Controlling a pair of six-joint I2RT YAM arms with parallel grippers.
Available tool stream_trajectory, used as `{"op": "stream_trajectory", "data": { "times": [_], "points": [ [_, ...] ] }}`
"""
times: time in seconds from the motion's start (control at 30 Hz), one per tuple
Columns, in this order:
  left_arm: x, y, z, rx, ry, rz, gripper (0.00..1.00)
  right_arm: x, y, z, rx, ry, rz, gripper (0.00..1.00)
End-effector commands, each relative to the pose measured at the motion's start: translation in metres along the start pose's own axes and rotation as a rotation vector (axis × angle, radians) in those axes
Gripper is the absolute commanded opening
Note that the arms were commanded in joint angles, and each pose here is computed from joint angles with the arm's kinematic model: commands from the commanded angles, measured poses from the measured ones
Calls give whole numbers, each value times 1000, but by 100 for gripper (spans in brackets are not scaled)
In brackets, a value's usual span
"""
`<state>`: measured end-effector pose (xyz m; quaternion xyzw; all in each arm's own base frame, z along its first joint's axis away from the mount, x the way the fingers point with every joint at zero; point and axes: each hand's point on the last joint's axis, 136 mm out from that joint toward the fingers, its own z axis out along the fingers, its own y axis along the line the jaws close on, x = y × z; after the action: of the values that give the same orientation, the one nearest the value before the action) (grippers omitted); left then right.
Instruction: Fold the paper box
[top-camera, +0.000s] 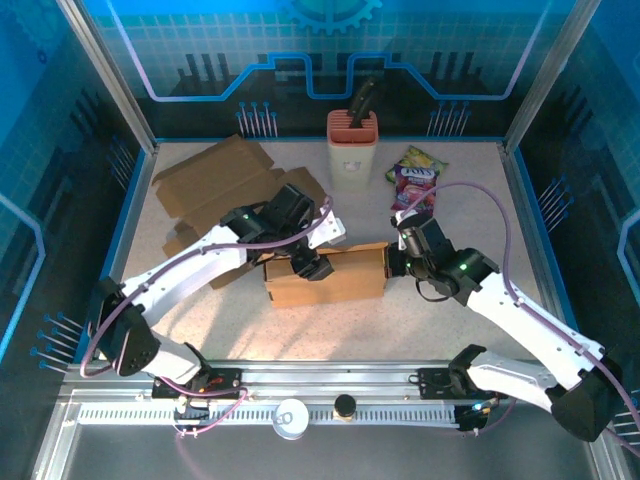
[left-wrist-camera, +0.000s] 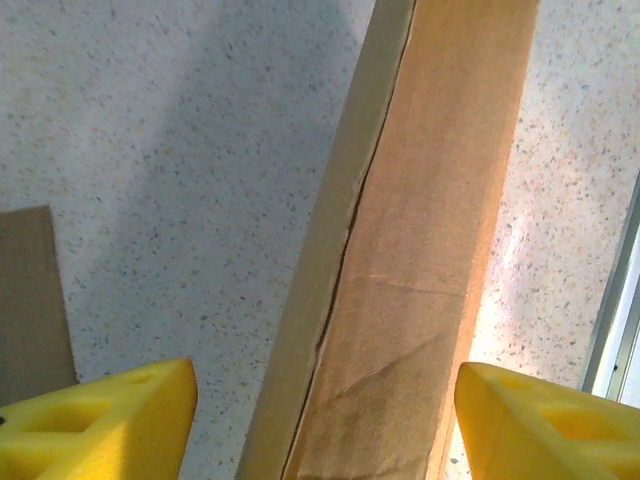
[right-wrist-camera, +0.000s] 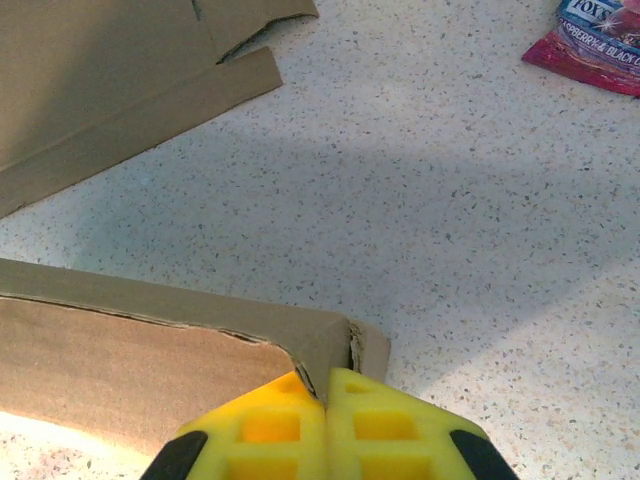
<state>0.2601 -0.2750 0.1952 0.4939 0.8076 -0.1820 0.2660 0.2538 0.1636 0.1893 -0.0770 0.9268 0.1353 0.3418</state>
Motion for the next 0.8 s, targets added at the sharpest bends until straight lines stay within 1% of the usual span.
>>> {"op": "stream_trajectory", "data": {
  "times": [0.0, 0.07, 0.17, 0.23, 0.27, 0.37, 0.43, 0.5, 0.57, 0.67, 0.77],
  "points": [
    [-4, -2, -11, -8, -52, -26, 70, 14, -3, 5, 31, 38, -10, 0],
    [-1, -1, -11, -13, -45, -25, 69, 15, -1, 5, 33, 36, -13, 0],
    [-3, 5, -16, -56, -48, -41, 69, 16, 0, 6, 42, 35, -19, 0],
    [-8, 15, -26, -124, -72, -81, 68, 17, 0, 7, 48, 34, -19, 0],
    [-11, 23, -35, -181, -88, -114, 67, 17, -1, 7, 55, 34, -18, 0],
    [-6, 40, -65, -324, -110, -249, 66, 17, -1, 6, 60, 33, -18, 0],
    [10, 45, -82, -401, -92, -361, 63, 15, 1, 5, 58, 31, -19, 0],
    [38, 46, -94, -468, -33, -467, 63, 13, 3, 6, 55, 34, -22, 0],
    [68, 45, -100, -520, 33, -539, 62, 13, 6, 7, 50, 38, -25, 0],
    [99, 44, -107, -587, 77, -585, 63, 13, 6, 8, 53, 42, -24, 0],
    [108, 43, -109, -592, 72, -582, 69, 13, 6, 8, 52, 42, -20, 0]
  ]
}}
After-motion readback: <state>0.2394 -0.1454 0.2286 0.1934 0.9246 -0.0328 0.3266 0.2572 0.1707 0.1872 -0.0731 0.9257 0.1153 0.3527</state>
